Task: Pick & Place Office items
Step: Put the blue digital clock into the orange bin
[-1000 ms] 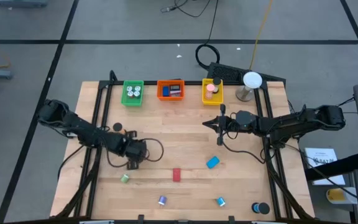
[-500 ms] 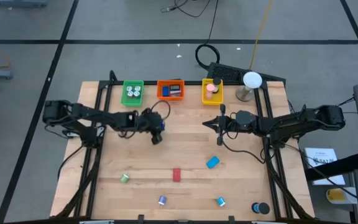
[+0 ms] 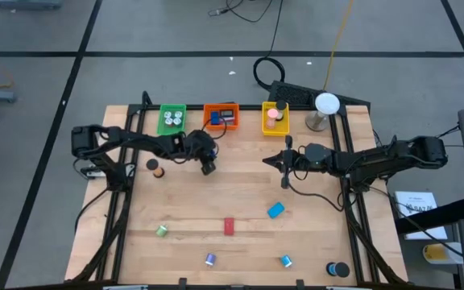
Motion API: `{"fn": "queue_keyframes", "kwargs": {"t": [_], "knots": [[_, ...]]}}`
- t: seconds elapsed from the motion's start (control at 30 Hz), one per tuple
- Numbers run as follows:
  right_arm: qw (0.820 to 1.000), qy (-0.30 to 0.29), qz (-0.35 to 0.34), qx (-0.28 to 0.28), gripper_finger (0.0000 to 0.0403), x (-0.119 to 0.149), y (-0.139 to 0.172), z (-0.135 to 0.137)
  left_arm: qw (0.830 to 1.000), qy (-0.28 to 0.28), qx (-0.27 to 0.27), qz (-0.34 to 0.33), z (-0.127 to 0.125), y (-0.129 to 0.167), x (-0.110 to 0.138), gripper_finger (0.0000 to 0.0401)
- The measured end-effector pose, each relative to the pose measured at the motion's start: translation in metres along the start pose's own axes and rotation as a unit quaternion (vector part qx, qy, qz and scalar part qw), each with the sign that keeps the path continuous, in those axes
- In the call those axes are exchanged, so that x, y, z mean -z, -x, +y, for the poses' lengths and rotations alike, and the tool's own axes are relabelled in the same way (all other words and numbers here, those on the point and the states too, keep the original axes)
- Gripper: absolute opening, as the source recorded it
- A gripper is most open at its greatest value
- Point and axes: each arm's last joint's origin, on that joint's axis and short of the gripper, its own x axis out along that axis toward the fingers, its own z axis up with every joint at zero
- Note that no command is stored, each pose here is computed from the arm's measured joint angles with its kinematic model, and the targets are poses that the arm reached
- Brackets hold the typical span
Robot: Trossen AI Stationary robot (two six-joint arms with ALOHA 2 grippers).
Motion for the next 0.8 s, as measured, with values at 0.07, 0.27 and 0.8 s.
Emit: {"fn": "queue_keyframes", "kwargs": {"t": [0.07, 0.27, 0.8], "knots": [[1.000, -0.004, 0.000, 0.000, 0.0004, 0.000, 0.000, 0.000, 1.000, -0.014, 0.000, 0.006, 0.000, 0.002, -0.005, 0.0219], [1.000, -0.005, -0.001, 0.000, 0.0004, 0.000, 0.000, 0.000, 0.998, -0.050, -0.005, 0.048, 0.001, 0.006, -0.006, 0.0262], [1.000, -0.005, -0.001, 0.000, 0.0004, 0.000, 0.000, 0.000, 0.991, -0.111, 0.034, 0.067, 0.010, -0.003, 0.000, 0.0253]]}}
